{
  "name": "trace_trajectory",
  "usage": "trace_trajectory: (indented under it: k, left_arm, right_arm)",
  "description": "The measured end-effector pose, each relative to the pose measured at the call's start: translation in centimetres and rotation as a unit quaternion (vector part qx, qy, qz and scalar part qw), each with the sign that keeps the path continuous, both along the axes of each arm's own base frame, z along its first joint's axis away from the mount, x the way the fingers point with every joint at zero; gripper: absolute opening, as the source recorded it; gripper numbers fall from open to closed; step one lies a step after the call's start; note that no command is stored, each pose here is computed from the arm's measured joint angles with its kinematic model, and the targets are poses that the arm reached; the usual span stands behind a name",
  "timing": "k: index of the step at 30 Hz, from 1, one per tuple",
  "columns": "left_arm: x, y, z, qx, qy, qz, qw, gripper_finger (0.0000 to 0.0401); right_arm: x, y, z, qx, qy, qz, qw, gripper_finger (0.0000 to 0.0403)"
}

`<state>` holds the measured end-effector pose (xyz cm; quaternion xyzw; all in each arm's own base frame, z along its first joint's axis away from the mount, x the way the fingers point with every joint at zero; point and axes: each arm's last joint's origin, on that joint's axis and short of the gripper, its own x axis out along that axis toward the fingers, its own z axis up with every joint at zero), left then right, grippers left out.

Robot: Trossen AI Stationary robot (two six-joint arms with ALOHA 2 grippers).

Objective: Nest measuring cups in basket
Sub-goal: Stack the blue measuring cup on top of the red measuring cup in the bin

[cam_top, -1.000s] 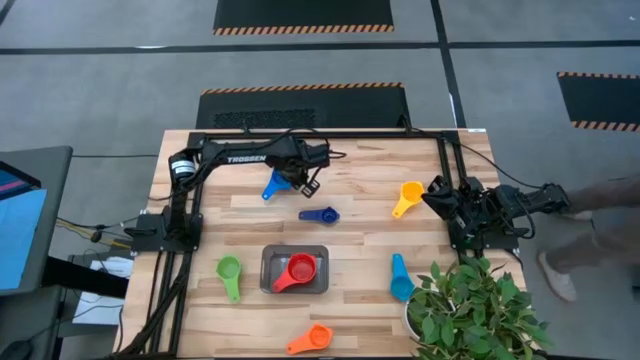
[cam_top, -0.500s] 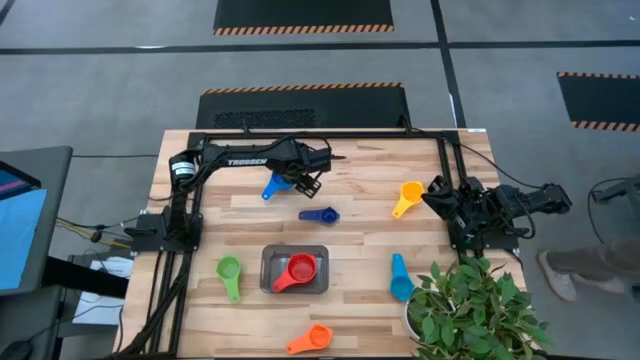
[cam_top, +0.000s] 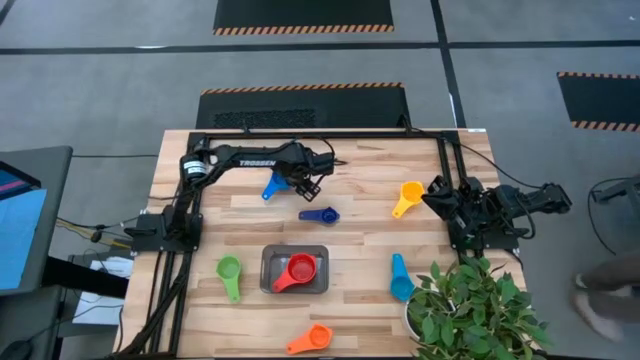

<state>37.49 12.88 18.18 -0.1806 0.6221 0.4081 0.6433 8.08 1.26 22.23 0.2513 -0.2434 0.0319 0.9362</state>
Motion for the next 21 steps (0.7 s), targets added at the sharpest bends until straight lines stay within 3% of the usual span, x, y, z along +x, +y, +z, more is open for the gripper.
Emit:
trace_trajectory:
  k: [13, 16, 21]
  left_arm:
    - [0.5, 0.7, -3.4, -0.048, 0.024, -0.003, 0.999, 0.0206]
    - [0.7, 0.8, -3.4, -0.052, 0.017, -0.011, 0.998, 0.0158]
    - [0.7, 0.8, -3.2, -0.051, 0.020, -0.028, 0.998, 0.0022]
  right_arm:
    - [0.0, 0.0, 0.0, 0.000, 0.001, 0.000, 1.000, 0.0064]
    - [0.0, 0.0, 0.0, -0.001, 0.002, 0.000, 1.000, 0.0064]
    - [0.1, 0.0, -0.2, -0.002, 0.009, 0.000, 1.000, 0.0064]
